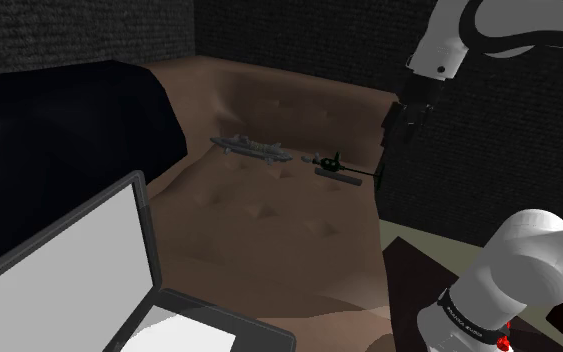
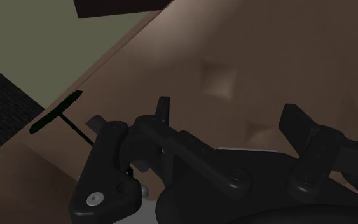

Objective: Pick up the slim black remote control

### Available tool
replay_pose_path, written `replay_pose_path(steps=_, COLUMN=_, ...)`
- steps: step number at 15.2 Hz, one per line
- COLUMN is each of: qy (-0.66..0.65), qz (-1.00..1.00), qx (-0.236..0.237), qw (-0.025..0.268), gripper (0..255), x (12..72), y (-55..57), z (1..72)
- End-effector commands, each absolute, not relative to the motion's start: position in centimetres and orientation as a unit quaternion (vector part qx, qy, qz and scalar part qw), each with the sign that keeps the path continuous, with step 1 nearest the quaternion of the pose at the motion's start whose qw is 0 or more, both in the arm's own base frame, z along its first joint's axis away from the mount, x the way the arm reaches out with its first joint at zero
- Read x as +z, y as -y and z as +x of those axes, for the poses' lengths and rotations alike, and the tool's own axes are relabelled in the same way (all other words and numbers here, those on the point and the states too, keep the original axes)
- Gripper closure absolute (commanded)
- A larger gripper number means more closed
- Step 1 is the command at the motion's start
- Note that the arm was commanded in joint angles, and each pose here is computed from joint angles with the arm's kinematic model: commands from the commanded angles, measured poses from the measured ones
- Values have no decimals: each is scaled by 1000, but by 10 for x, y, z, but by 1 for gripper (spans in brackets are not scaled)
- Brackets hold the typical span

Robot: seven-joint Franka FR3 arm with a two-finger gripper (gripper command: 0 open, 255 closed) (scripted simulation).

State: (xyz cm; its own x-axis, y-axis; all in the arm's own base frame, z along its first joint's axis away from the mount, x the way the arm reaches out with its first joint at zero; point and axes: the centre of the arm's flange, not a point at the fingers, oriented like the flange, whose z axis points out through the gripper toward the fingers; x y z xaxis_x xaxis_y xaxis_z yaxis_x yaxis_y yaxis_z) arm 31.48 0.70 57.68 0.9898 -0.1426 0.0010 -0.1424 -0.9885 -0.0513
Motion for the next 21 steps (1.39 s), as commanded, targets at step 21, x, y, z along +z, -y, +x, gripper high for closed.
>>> replay_pose_path(steps=21, qy=151, qz=-988, qx=-10, qw=-6, gripper=0, x=405, y=144, z=431)
